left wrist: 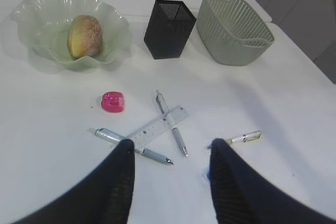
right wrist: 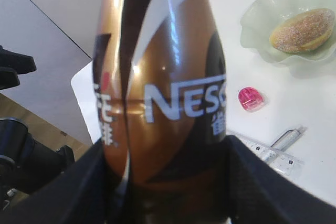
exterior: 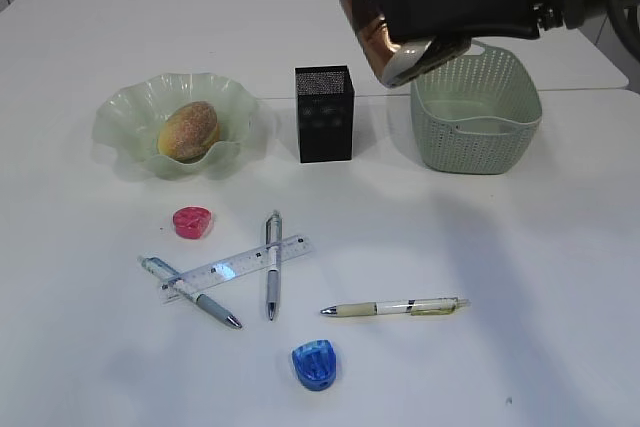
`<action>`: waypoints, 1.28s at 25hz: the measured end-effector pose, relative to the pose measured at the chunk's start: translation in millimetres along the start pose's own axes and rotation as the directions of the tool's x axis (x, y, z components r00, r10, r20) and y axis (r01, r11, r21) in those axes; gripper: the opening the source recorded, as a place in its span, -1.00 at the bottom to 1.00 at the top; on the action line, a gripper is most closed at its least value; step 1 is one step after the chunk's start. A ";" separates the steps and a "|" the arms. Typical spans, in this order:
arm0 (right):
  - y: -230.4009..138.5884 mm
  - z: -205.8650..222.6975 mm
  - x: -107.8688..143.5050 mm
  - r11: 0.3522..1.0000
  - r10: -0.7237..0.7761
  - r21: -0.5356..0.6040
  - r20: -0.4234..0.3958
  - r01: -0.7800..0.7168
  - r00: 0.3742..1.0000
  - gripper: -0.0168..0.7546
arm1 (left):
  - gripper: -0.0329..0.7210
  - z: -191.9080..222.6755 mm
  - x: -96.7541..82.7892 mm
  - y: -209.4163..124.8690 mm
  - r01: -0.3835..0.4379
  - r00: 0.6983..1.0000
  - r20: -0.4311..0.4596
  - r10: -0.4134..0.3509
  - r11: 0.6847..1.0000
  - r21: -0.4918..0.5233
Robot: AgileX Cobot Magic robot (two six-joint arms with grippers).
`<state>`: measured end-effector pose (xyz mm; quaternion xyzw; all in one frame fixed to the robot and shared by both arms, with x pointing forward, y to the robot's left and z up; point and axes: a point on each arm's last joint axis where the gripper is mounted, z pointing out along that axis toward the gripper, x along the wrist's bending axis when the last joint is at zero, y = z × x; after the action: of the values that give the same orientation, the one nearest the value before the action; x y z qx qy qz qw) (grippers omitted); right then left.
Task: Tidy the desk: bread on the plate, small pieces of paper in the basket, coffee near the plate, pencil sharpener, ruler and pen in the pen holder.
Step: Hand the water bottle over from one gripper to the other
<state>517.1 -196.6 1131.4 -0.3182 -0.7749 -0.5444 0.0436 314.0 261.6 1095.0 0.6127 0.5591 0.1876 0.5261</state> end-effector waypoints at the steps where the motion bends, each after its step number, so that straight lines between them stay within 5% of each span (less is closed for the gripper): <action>1: 0.0 0.0 0.0 1.000 0.000 0.000 0.000 0.000 1.000 0.25 | -0.04 0.0 -0.5 1.0 0.006 1.000 0.006 -0.006 1.000 -0.011; 14: -0.5 0.0 2.4 1.000 -0.001 0.006 -0.026 0.001 1.000 0.25 | -0.04 42.6 -6.7 21.0 0.106 0.992 0.065 -0.106 0.994 0.007; 22: -0.4 0.0 2.4 1.000 -0.008 0.004 -0.027 0.008 1.000 0.25 | -0.04 88.3 -27.4 63.2 0.037 0.981 0.190 -0.047 0.998 0.056; 32: 0.0 -0.1 2.6 1.000 -0.012 0.000 -0.029 0.012 1.000 0.25 | -0.04 137.0 -57.1 89.7 -0.059 0.874 0.486 -0.007 0.991 0.120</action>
<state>515.0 -195.5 1132.5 -0.3056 -0.7762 -0.5491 0.0515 452.5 167.7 1140.7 0.6809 0.4122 -0.0019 0.6054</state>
